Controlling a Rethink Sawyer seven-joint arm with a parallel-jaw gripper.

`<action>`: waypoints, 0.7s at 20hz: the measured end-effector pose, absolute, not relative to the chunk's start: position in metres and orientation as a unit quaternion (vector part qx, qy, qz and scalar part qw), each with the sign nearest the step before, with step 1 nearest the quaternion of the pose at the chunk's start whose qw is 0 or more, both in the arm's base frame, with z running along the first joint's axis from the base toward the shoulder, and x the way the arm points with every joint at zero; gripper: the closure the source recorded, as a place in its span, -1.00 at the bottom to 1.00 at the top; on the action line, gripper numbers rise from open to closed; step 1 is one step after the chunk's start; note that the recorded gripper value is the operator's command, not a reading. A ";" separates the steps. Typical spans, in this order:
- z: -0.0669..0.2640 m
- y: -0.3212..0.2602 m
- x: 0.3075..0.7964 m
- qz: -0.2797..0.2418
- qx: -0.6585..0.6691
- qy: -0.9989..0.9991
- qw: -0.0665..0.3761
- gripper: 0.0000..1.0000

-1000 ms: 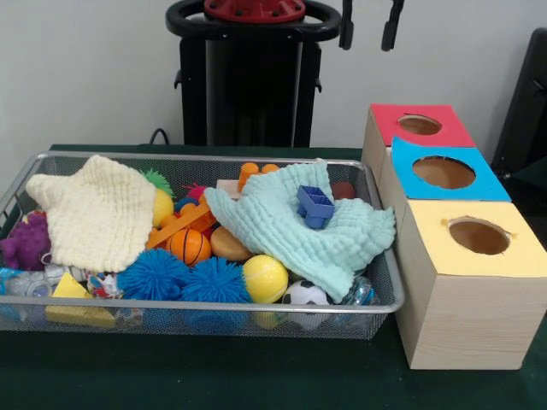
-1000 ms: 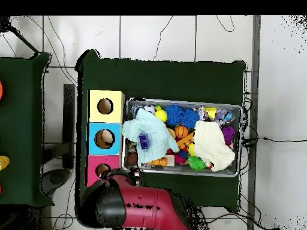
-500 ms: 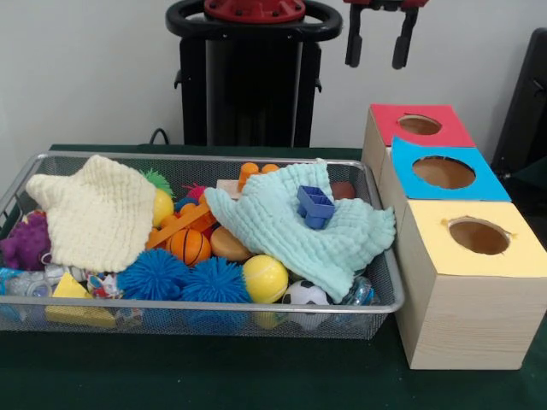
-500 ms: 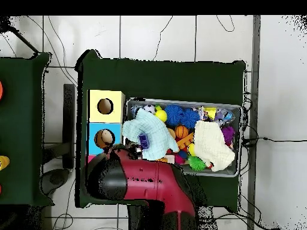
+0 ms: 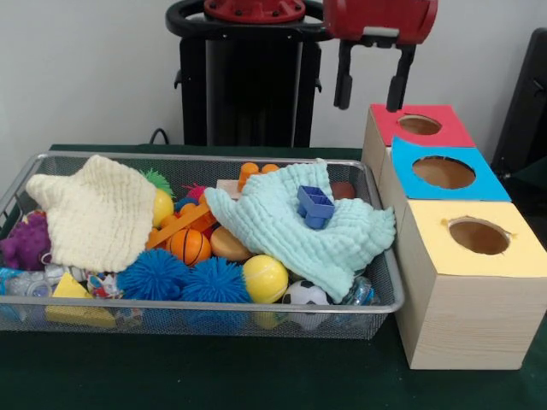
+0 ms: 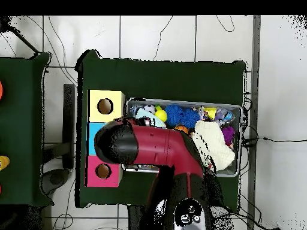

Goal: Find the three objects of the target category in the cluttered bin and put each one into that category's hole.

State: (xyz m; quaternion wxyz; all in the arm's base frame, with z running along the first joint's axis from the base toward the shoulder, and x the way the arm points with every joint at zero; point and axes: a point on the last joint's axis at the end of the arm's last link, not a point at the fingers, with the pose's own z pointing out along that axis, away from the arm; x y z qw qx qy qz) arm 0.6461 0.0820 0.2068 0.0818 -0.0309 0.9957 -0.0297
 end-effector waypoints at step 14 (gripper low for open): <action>0.167 0.073 0.692 -0.030 -0.030 0.997 0.066 -1.00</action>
